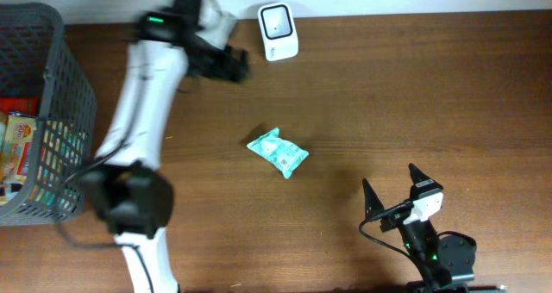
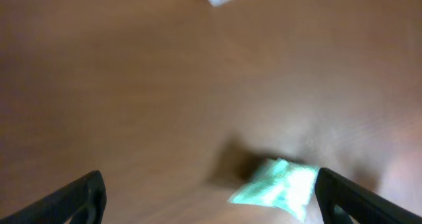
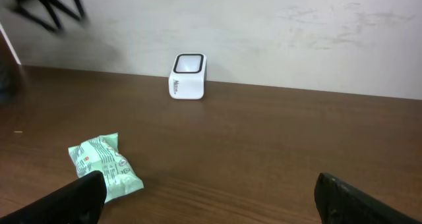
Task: Scan the item barcode
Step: 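Place the green wrapped pack on the table center with the left gripper, then grasp the yellow snack bag in the basket and drop it beside the pack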
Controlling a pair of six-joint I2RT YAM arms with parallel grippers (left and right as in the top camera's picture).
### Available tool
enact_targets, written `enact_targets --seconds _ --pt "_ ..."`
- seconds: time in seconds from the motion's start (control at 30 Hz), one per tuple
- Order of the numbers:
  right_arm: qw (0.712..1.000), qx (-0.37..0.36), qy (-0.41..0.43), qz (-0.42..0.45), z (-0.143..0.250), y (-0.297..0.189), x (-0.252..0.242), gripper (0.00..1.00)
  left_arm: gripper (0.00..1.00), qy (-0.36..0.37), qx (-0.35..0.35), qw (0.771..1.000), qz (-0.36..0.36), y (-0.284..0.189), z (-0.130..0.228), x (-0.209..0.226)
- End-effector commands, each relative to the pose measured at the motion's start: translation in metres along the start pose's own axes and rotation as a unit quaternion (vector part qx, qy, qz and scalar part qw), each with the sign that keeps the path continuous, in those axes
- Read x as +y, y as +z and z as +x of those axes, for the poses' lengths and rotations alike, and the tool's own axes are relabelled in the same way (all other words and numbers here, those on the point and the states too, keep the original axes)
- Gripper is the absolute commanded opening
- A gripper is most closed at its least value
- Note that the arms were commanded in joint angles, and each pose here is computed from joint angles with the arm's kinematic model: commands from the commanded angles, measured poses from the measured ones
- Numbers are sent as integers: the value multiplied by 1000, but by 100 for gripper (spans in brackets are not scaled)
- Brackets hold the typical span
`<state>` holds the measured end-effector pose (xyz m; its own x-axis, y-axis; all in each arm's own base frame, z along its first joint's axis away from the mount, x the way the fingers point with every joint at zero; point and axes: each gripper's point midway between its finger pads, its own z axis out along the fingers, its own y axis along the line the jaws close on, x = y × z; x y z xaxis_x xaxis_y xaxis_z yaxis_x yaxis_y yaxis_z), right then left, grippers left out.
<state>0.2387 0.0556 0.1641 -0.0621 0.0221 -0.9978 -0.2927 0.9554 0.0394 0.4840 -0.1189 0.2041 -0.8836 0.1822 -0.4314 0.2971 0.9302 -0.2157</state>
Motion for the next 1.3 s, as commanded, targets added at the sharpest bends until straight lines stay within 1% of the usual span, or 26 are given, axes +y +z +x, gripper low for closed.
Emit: enact_targets --seconds 0.0,0.07,0.1,0.17,0.2,0.3,0.33,0.4,0.43,0.5,0.57,0.63,0.73,0.83,0.87,0.97,1.07,1.13,1.23,1.27 --pt "1000 2 4 -2 3 0 1 99 99 -154 -175 956 -180 -173 -17 116" --pt "1000 2 4 -2 3 0 1 99 99 -269 -211 904 -257 -225 13 187" --pt "1000 2 4 -2 3 0 1 99 99 -308 -217 884 -275 -239 28 213" --pt "1000 2 4 -2 3 0 1 99 99 -392 -207 842 -307 -256 74 271" --pt "1000 2 4 -2 3 0 1 99 99 -421 -193 827 -319 -258 99 295" --pt "1000 2 4 -1 3 0 1 99 100 -481 -156 794 -338 -252 159 338" --pt "1000 2 4 -1 3 0 1 99 99 -478 -141 796 -343 -245 173 349" --pt "1000 2 4 -1 3 0 1 99 99 -458 -111 811 -346 -222 192 362" --pt "1000 2 4 -1 3 0 1 99 99 -421 -84 834 -346 -197 204 371" --pt "1000 2 4 0 3 0 0 99 100 -346 -44 870 -347 -162 219 381" --pt "1000 2 4 0 3 0 0 99 99 -275 -25 894 -354 -142 226 390" --pt "1000 2 4 0 3 0 0 99 100 -216 -12 907 -361 -129 229 399" --pt "1000 2 4 0 3 0 0 99 100 -212 -7 908 -361 -118 234 409" --pt "1000 2 4 0 3 0 0 99 99 -183 30 920 -345 -96 247 415" --pt "1000 2 4 0 3 0 0 99 99 -163 41 925 -342 -89 250 419" --pt "1000 2 4 0 3 0 0 99 100 -150 44 926 -342 -81 253 427" --pt "1000 2 4 0 3 0 0 99 99 -148 32 940 -306 -59 251 425" --pt "1000 2 4 0 3 0 0 99 100 -159 64 939 -300 -37 270 431" --pt "1000 2 4 0 3 0 0 99 100 -167 79 940 -285 -18 284 434" --pt "1000 2 4 0 3 0 0 99 97 -169 85 941 -280 -11 288 434"
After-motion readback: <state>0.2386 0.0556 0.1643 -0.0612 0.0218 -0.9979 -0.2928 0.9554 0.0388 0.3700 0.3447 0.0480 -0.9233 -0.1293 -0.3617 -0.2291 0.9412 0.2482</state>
